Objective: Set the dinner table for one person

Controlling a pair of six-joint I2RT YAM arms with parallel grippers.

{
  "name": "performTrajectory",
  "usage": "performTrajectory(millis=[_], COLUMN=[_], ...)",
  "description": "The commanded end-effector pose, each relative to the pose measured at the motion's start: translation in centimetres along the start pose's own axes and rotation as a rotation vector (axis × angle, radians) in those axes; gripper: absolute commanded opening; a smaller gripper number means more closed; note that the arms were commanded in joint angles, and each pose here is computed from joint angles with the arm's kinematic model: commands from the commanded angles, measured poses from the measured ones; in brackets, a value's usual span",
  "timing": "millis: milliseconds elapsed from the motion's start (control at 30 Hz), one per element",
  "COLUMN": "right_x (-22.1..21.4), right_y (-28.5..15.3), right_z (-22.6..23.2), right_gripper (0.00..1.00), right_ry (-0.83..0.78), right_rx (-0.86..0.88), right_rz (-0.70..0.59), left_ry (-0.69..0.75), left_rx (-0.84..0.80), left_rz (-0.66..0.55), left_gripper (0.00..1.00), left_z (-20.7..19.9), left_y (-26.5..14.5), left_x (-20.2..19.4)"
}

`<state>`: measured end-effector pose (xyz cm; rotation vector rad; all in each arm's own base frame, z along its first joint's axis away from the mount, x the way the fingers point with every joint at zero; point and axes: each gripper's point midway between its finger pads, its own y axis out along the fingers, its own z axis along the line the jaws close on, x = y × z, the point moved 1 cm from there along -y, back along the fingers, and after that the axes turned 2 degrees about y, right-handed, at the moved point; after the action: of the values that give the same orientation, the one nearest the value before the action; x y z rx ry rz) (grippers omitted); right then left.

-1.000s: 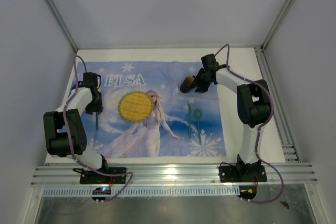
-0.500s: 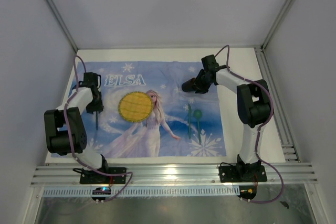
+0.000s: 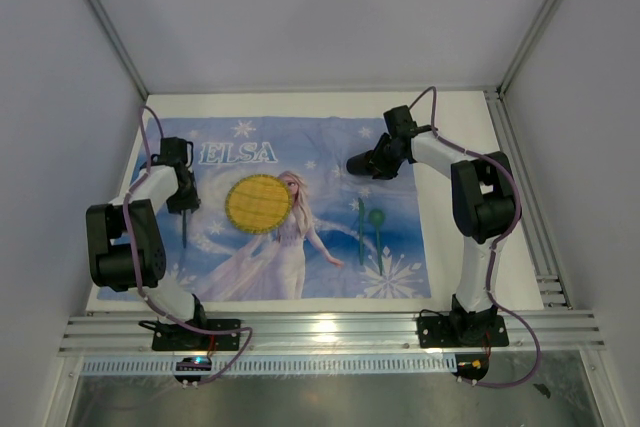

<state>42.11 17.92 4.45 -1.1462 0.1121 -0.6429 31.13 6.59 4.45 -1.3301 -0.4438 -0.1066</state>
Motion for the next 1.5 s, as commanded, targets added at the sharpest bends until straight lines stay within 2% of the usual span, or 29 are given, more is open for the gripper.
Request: performTrajectory(millis=[0,433,700,1267,1467], right_x=[0.6,1.4,3.8,2.5,1.8], right_y=[-0.5,-0.8,-3.8,-4.1,-4.4], right_z=[0.1,1.3,5.7,6.2,8.8], right_gripper=[0.40,0.40,0.40,0.40,0.40], right_ry=[-0.025,-0.079,-0.201,-0.234,-0.304], right_rx=[0.008,0.037,0.151,0.138,0.256], right_rz=[-0.029,-0.037,-0.124,-0.120,-0.112], left_ry=[-0.032,-0.042,-0.033,-0.016,-0.017], left_rx=[-0.012,-0.033,-0.056,-0.086,-0.103], left_rz=[-0.064,-0.071,-0.074,-0.047,-0.030], left_gripper=[0.34,0.34,0.34,0.33,0.33], left_z=[-0.2,-0.4,-0.8,-1.6,-2.0], left_y=[-0.4,-1.1,-0.9,0.4,0.9], left_x=[1.8,1.7,2.0,1.7,1.2])
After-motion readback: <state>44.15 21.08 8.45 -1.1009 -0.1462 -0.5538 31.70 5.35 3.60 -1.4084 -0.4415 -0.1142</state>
